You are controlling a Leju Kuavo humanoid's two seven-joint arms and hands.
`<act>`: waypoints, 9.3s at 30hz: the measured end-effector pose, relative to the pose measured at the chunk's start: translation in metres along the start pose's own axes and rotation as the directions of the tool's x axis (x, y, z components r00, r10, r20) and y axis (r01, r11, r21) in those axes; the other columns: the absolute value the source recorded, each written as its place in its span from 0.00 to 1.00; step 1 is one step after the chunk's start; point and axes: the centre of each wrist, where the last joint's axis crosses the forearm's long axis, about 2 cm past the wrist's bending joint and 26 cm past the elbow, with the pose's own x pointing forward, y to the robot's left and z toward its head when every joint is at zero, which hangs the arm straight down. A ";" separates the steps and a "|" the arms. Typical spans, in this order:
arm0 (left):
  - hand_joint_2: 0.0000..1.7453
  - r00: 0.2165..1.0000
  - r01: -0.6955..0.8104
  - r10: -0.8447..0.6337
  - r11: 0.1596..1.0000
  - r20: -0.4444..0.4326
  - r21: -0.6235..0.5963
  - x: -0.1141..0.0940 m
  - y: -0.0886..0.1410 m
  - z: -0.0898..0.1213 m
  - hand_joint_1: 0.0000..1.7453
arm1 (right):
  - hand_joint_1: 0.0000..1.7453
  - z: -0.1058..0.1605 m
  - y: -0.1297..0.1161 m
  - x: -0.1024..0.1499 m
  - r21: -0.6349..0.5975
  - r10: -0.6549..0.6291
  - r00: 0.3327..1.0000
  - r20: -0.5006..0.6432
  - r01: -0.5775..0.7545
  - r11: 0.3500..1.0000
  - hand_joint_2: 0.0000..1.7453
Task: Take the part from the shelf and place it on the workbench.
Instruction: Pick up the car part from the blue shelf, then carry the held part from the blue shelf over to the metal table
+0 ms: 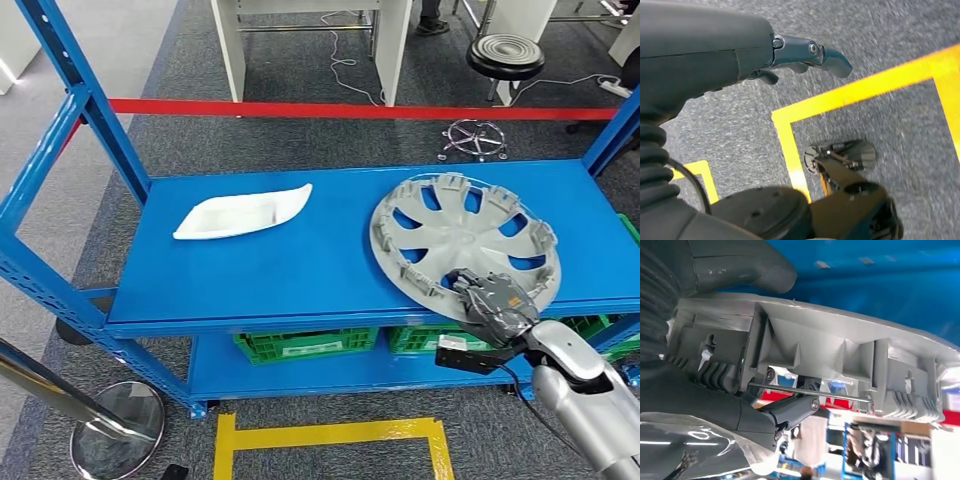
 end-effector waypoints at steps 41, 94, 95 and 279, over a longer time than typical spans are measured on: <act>1.00 0.987 0.101 -0.066 0.966 -0.148 0.239 -0.004 -0.005 0.006 0.00 | 1.00 -0.029 -0.086 0.053 -0.586 0.252 0.967 -0.040 -0.228 0.778 1.00; 1.00 0.969 0.058 0.036 0.929 -0.246 0.364 0.004 -0.011 0.004 0.00 | 1.00 -0.085 -0.164 0.084 -0.728 0.402 0.916 -0.003 -0.277 0.627 1.00; 1.00 0.969 0.058 0.036 0.929 -0.246 0.364 0.004 -0.011 0.004 0.00 | 1.00 -0.085 -0.163 0.085 -0.728 0.401 0.916 -0.002 -0.276 0.628 1.00; 1.00 0.987 0.107 -0.063 0.946 -0.150 0.307 0.006 -0.027 0.007 0.00 | 1.00 -0.065 -0.160 0.077 -0.661 0.431 0.898 0.085 -0.273 0.699 1.00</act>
